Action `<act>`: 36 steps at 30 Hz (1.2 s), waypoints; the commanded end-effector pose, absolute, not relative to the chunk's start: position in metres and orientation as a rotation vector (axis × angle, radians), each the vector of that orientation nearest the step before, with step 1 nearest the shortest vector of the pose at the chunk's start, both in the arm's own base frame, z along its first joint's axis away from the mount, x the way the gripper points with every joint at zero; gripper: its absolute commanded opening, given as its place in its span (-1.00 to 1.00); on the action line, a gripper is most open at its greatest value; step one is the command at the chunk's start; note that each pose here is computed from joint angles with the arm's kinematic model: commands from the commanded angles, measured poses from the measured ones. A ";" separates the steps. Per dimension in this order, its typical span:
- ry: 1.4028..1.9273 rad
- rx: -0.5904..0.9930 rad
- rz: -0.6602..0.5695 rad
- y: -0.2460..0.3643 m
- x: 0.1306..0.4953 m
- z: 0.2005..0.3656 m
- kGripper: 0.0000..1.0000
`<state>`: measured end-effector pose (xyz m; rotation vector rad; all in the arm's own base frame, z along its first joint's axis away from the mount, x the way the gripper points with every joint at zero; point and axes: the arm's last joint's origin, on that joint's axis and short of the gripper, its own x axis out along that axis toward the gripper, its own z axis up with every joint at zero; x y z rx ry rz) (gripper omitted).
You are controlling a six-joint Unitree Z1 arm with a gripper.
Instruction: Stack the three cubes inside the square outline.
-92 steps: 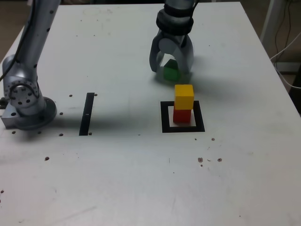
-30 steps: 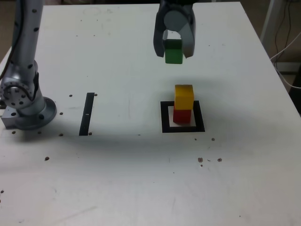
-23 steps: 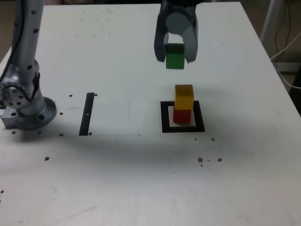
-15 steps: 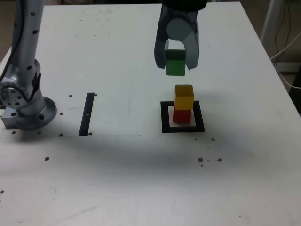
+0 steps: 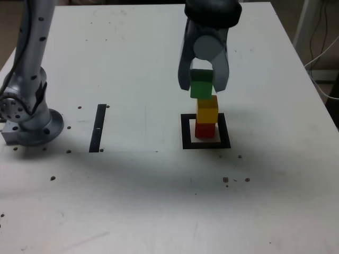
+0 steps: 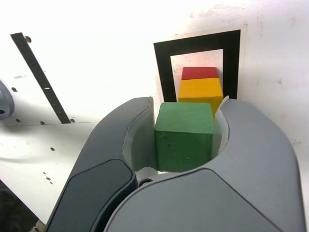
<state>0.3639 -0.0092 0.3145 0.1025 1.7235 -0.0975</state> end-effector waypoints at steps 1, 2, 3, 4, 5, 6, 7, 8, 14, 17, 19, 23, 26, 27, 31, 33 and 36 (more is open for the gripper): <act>1.726 0.100 -0.100 -0.010 0.367 0.312 -0.40; 1.726 0.099 -0.101 -0.011 0.368 0.311 -0.40; 1.726 0.099 -0.101 -0.011 0.369 0.310 -0.40; 1.725 0.098 -0.102 -0.011 0.370 0.310 -0.40; 1.725 0.097 -0.102 -0.011 0.370 0.309 -0.40; 1.725 0.097 -0.103 -0.011 0.370 0.309 -0.40; 1.724 0.096 -0.103 -0.011 0.371 0.308 -0.40; 1.723 0.096 -0.103 -0.011 0.371 0.308 -0.40; 1.722 0.094 -0.105 -0.011 0.373 0.306 -0.40; 1.721 0.094 -0.105 -0.011 0.373 0.306 -0.40; 1.720 0.094 -0.105 -0.011 0.373 0.306 -0.40; 1.717 0.093 -0.105 -0.011 0.374 0.305 -0.40; 1.715 0.092 -0.106 -0.011 0.374 0.305 -0.40; 1.716 0.092 -0.107 -0.011 0.374 0.305 -0.40; 1.718 0.091 -0.108 -0.011 0.374 0.304 -0.40; 1.719 0.090 -0.109 -0.011 0.374 0.304 -0.38; 1.719 0.092 -0.113 -0.011 0.374 0.304 -0.03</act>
